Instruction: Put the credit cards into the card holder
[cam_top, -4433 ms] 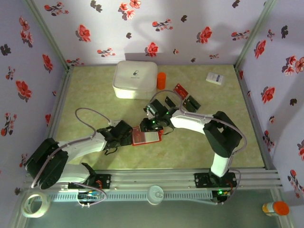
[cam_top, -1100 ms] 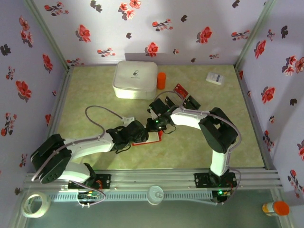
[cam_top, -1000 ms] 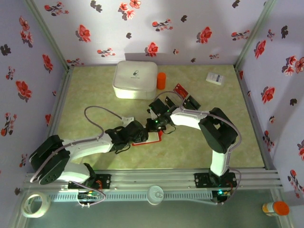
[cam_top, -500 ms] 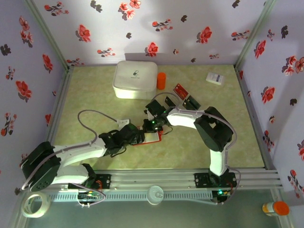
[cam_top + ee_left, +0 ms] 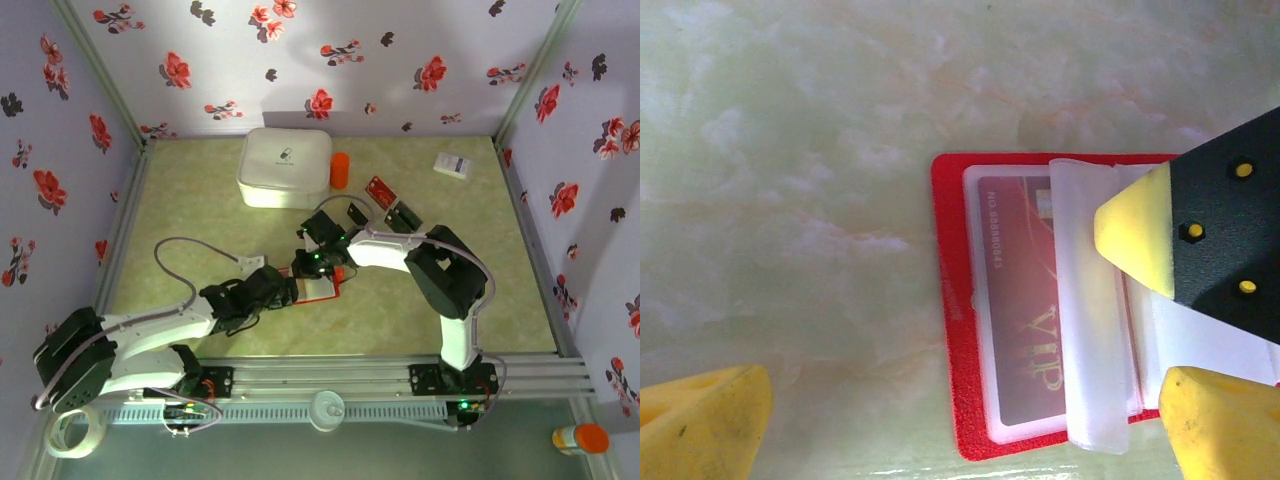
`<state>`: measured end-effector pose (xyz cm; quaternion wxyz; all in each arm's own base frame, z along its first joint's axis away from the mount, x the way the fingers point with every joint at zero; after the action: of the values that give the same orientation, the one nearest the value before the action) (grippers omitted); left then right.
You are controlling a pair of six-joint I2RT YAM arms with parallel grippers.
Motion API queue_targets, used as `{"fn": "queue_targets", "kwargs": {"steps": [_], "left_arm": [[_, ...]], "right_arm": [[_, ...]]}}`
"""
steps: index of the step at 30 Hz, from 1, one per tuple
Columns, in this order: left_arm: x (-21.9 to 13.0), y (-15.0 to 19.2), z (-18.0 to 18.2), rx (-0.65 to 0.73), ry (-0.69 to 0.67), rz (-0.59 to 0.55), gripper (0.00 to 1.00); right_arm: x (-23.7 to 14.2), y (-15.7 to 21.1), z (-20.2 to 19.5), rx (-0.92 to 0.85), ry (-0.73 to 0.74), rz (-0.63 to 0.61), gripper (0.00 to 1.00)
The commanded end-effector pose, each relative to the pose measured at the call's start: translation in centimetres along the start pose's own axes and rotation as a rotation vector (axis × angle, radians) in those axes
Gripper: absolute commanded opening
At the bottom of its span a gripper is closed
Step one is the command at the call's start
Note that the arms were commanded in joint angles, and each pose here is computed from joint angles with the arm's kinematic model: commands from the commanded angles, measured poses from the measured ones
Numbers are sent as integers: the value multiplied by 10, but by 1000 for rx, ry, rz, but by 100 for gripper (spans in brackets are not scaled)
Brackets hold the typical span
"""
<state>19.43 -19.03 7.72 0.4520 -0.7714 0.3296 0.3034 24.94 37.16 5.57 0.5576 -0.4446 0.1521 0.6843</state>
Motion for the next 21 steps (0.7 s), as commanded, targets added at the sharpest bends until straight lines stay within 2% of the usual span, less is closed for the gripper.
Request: {"fn": "queue_targets", "kwargs": {"steps": [1,13,21], "left_arm": [[-4,-2,12,-6,-34,-32,100],[-15,-5,26,-28,-40,-52,100],[-19,-6,30,-37,-41,-58,100]], "right_arm": [[9,-7,12,11,-45,-12,10],[25,-20,32,35,-158,-49,10],[17,-41,59,-2,-222,-76,11]]}}
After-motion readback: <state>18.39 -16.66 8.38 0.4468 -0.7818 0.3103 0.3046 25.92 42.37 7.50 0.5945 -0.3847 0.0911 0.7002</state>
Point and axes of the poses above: each hand's point on the last joint's axis, 136 mm out from that joint toward the fingers, its own x axis out along the fingers, its own z axis along the line the jaws close on, y = z × x, the point moved 2 cm from there along -x, back along the fingers, and after that the axes turned 11 degrees about -x, right-handed, at the moved point
